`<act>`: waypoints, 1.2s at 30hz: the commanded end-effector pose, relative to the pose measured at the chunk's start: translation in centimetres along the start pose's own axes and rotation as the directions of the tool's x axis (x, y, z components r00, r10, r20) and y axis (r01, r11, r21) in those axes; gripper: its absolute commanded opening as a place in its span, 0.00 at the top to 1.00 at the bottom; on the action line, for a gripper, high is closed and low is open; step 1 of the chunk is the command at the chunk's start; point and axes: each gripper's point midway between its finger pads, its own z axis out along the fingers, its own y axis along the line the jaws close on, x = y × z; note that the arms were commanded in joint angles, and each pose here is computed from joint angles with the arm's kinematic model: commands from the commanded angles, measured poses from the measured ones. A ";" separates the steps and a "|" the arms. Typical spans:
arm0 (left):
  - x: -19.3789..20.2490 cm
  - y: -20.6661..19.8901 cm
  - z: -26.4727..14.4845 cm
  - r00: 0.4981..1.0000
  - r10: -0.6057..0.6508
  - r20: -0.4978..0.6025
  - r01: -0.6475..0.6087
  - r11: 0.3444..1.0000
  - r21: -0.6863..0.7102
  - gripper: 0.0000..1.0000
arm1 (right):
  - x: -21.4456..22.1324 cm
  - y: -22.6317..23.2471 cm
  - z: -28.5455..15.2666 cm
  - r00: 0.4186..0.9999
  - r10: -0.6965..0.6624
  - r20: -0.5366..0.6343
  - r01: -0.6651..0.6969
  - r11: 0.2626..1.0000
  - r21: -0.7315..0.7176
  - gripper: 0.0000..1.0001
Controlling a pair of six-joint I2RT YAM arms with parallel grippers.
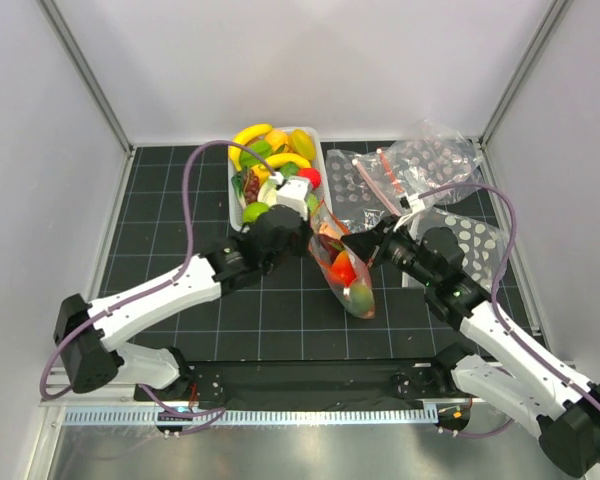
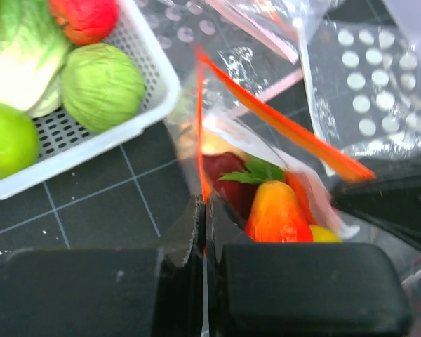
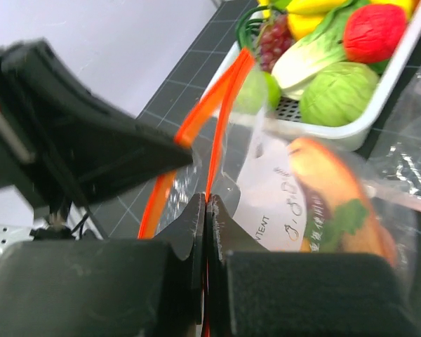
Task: Place the food in the zip-top bag and seal the zipper
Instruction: Unzip the zipper food storage bag at the center of the board.
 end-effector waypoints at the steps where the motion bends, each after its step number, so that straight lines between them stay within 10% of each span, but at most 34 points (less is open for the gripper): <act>1: -3.6 0.6 -1.5 0.986 -0.146 0.081 0.139 0.986 0.088 1.00 | -1.8 3.6 0.9 1.000 -0.010 0.024 0.014 0.989 -0.146 0.92; 11: -3.5 4.0 -0.6 0.966 -0.255 0.048 0.250 0.964 0.095 1.00 | 0.4 7.2 1.5 0.994 -0.106 -0.035 0.093 0.962 -0.257 0.28; 36: -3.7 9.9 -2.1 0.934 -0.321 0.157 0.340 0.934 -0.108 1.00 | 3.6 10.4 1.4 0.940 -0.335 -0.071 0.303 0.910 -0.284 0.13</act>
